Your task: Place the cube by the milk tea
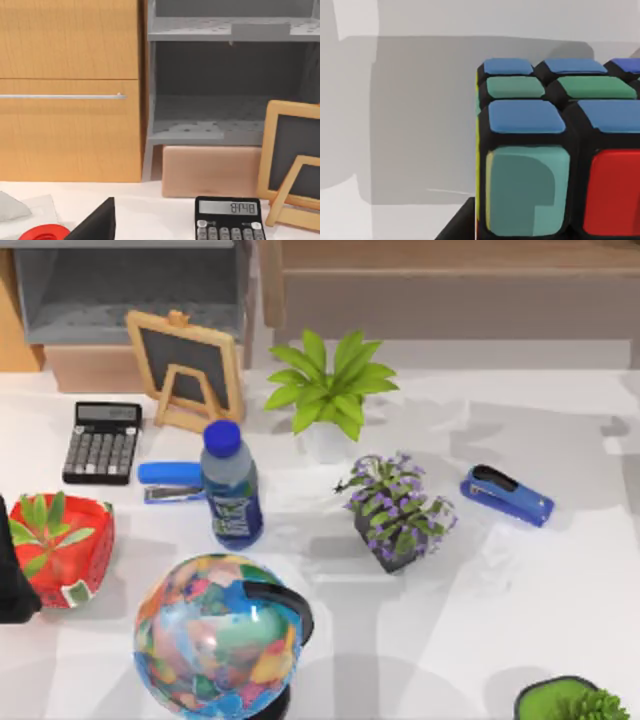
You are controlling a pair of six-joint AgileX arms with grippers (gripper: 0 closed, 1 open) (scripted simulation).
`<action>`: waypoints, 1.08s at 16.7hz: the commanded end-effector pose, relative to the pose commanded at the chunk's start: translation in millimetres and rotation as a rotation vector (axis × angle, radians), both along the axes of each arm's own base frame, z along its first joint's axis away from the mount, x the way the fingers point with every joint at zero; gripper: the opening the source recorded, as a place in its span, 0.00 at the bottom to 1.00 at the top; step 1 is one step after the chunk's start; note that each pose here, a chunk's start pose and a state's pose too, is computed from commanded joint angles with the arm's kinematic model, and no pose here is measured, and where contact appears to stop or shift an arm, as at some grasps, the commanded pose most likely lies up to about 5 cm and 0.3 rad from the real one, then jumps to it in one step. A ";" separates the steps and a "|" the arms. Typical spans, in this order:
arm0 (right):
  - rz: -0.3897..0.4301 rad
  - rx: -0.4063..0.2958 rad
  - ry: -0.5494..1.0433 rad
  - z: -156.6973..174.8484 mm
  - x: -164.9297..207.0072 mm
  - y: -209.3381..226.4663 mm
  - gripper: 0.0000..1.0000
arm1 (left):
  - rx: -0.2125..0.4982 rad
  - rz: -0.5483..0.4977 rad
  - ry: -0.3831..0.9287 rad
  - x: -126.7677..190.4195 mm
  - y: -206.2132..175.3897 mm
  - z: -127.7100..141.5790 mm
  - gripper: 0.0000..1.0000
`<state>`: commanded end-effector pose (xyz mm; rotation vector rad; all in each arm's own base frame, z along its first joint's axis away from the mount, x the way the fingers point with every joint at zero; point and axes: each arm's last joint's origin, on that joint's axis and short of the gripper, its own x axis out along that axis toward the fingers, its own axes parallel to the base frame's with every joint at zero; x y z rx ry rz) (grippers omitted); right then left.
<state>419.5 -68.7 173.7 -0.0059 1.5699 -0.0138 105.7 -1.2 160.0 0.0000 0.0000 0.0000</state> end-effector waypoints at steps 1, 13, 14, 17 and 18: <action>0.000 0.000 0.000 0.0 0.0 0.0 0.08 | 0.000 0.000 0.000 0.0 0.0 0.0 1.00; 0.000 0.000 0.000 0.0 0.0 0.0 0.98 | 0.000 0.000 0.000 0.0 0.0 0.0 1.00; 0.000 0.000 0.000 0.0 0.0 0.0 1.00 | 0.000 0.000 0.000 0.0 0.0 0.0 1.00; 0.000 0.000 0.000 0.0 0.0 0.0 1.00 | 0.000 0.000 0.000 0.0 0.0 0.0 1.00; 0.000 0.000 0.000 0.0 0.0 0.0 1.00 | 0.000 0.000 0.000 0.0 0.0 0.0 1.00</action>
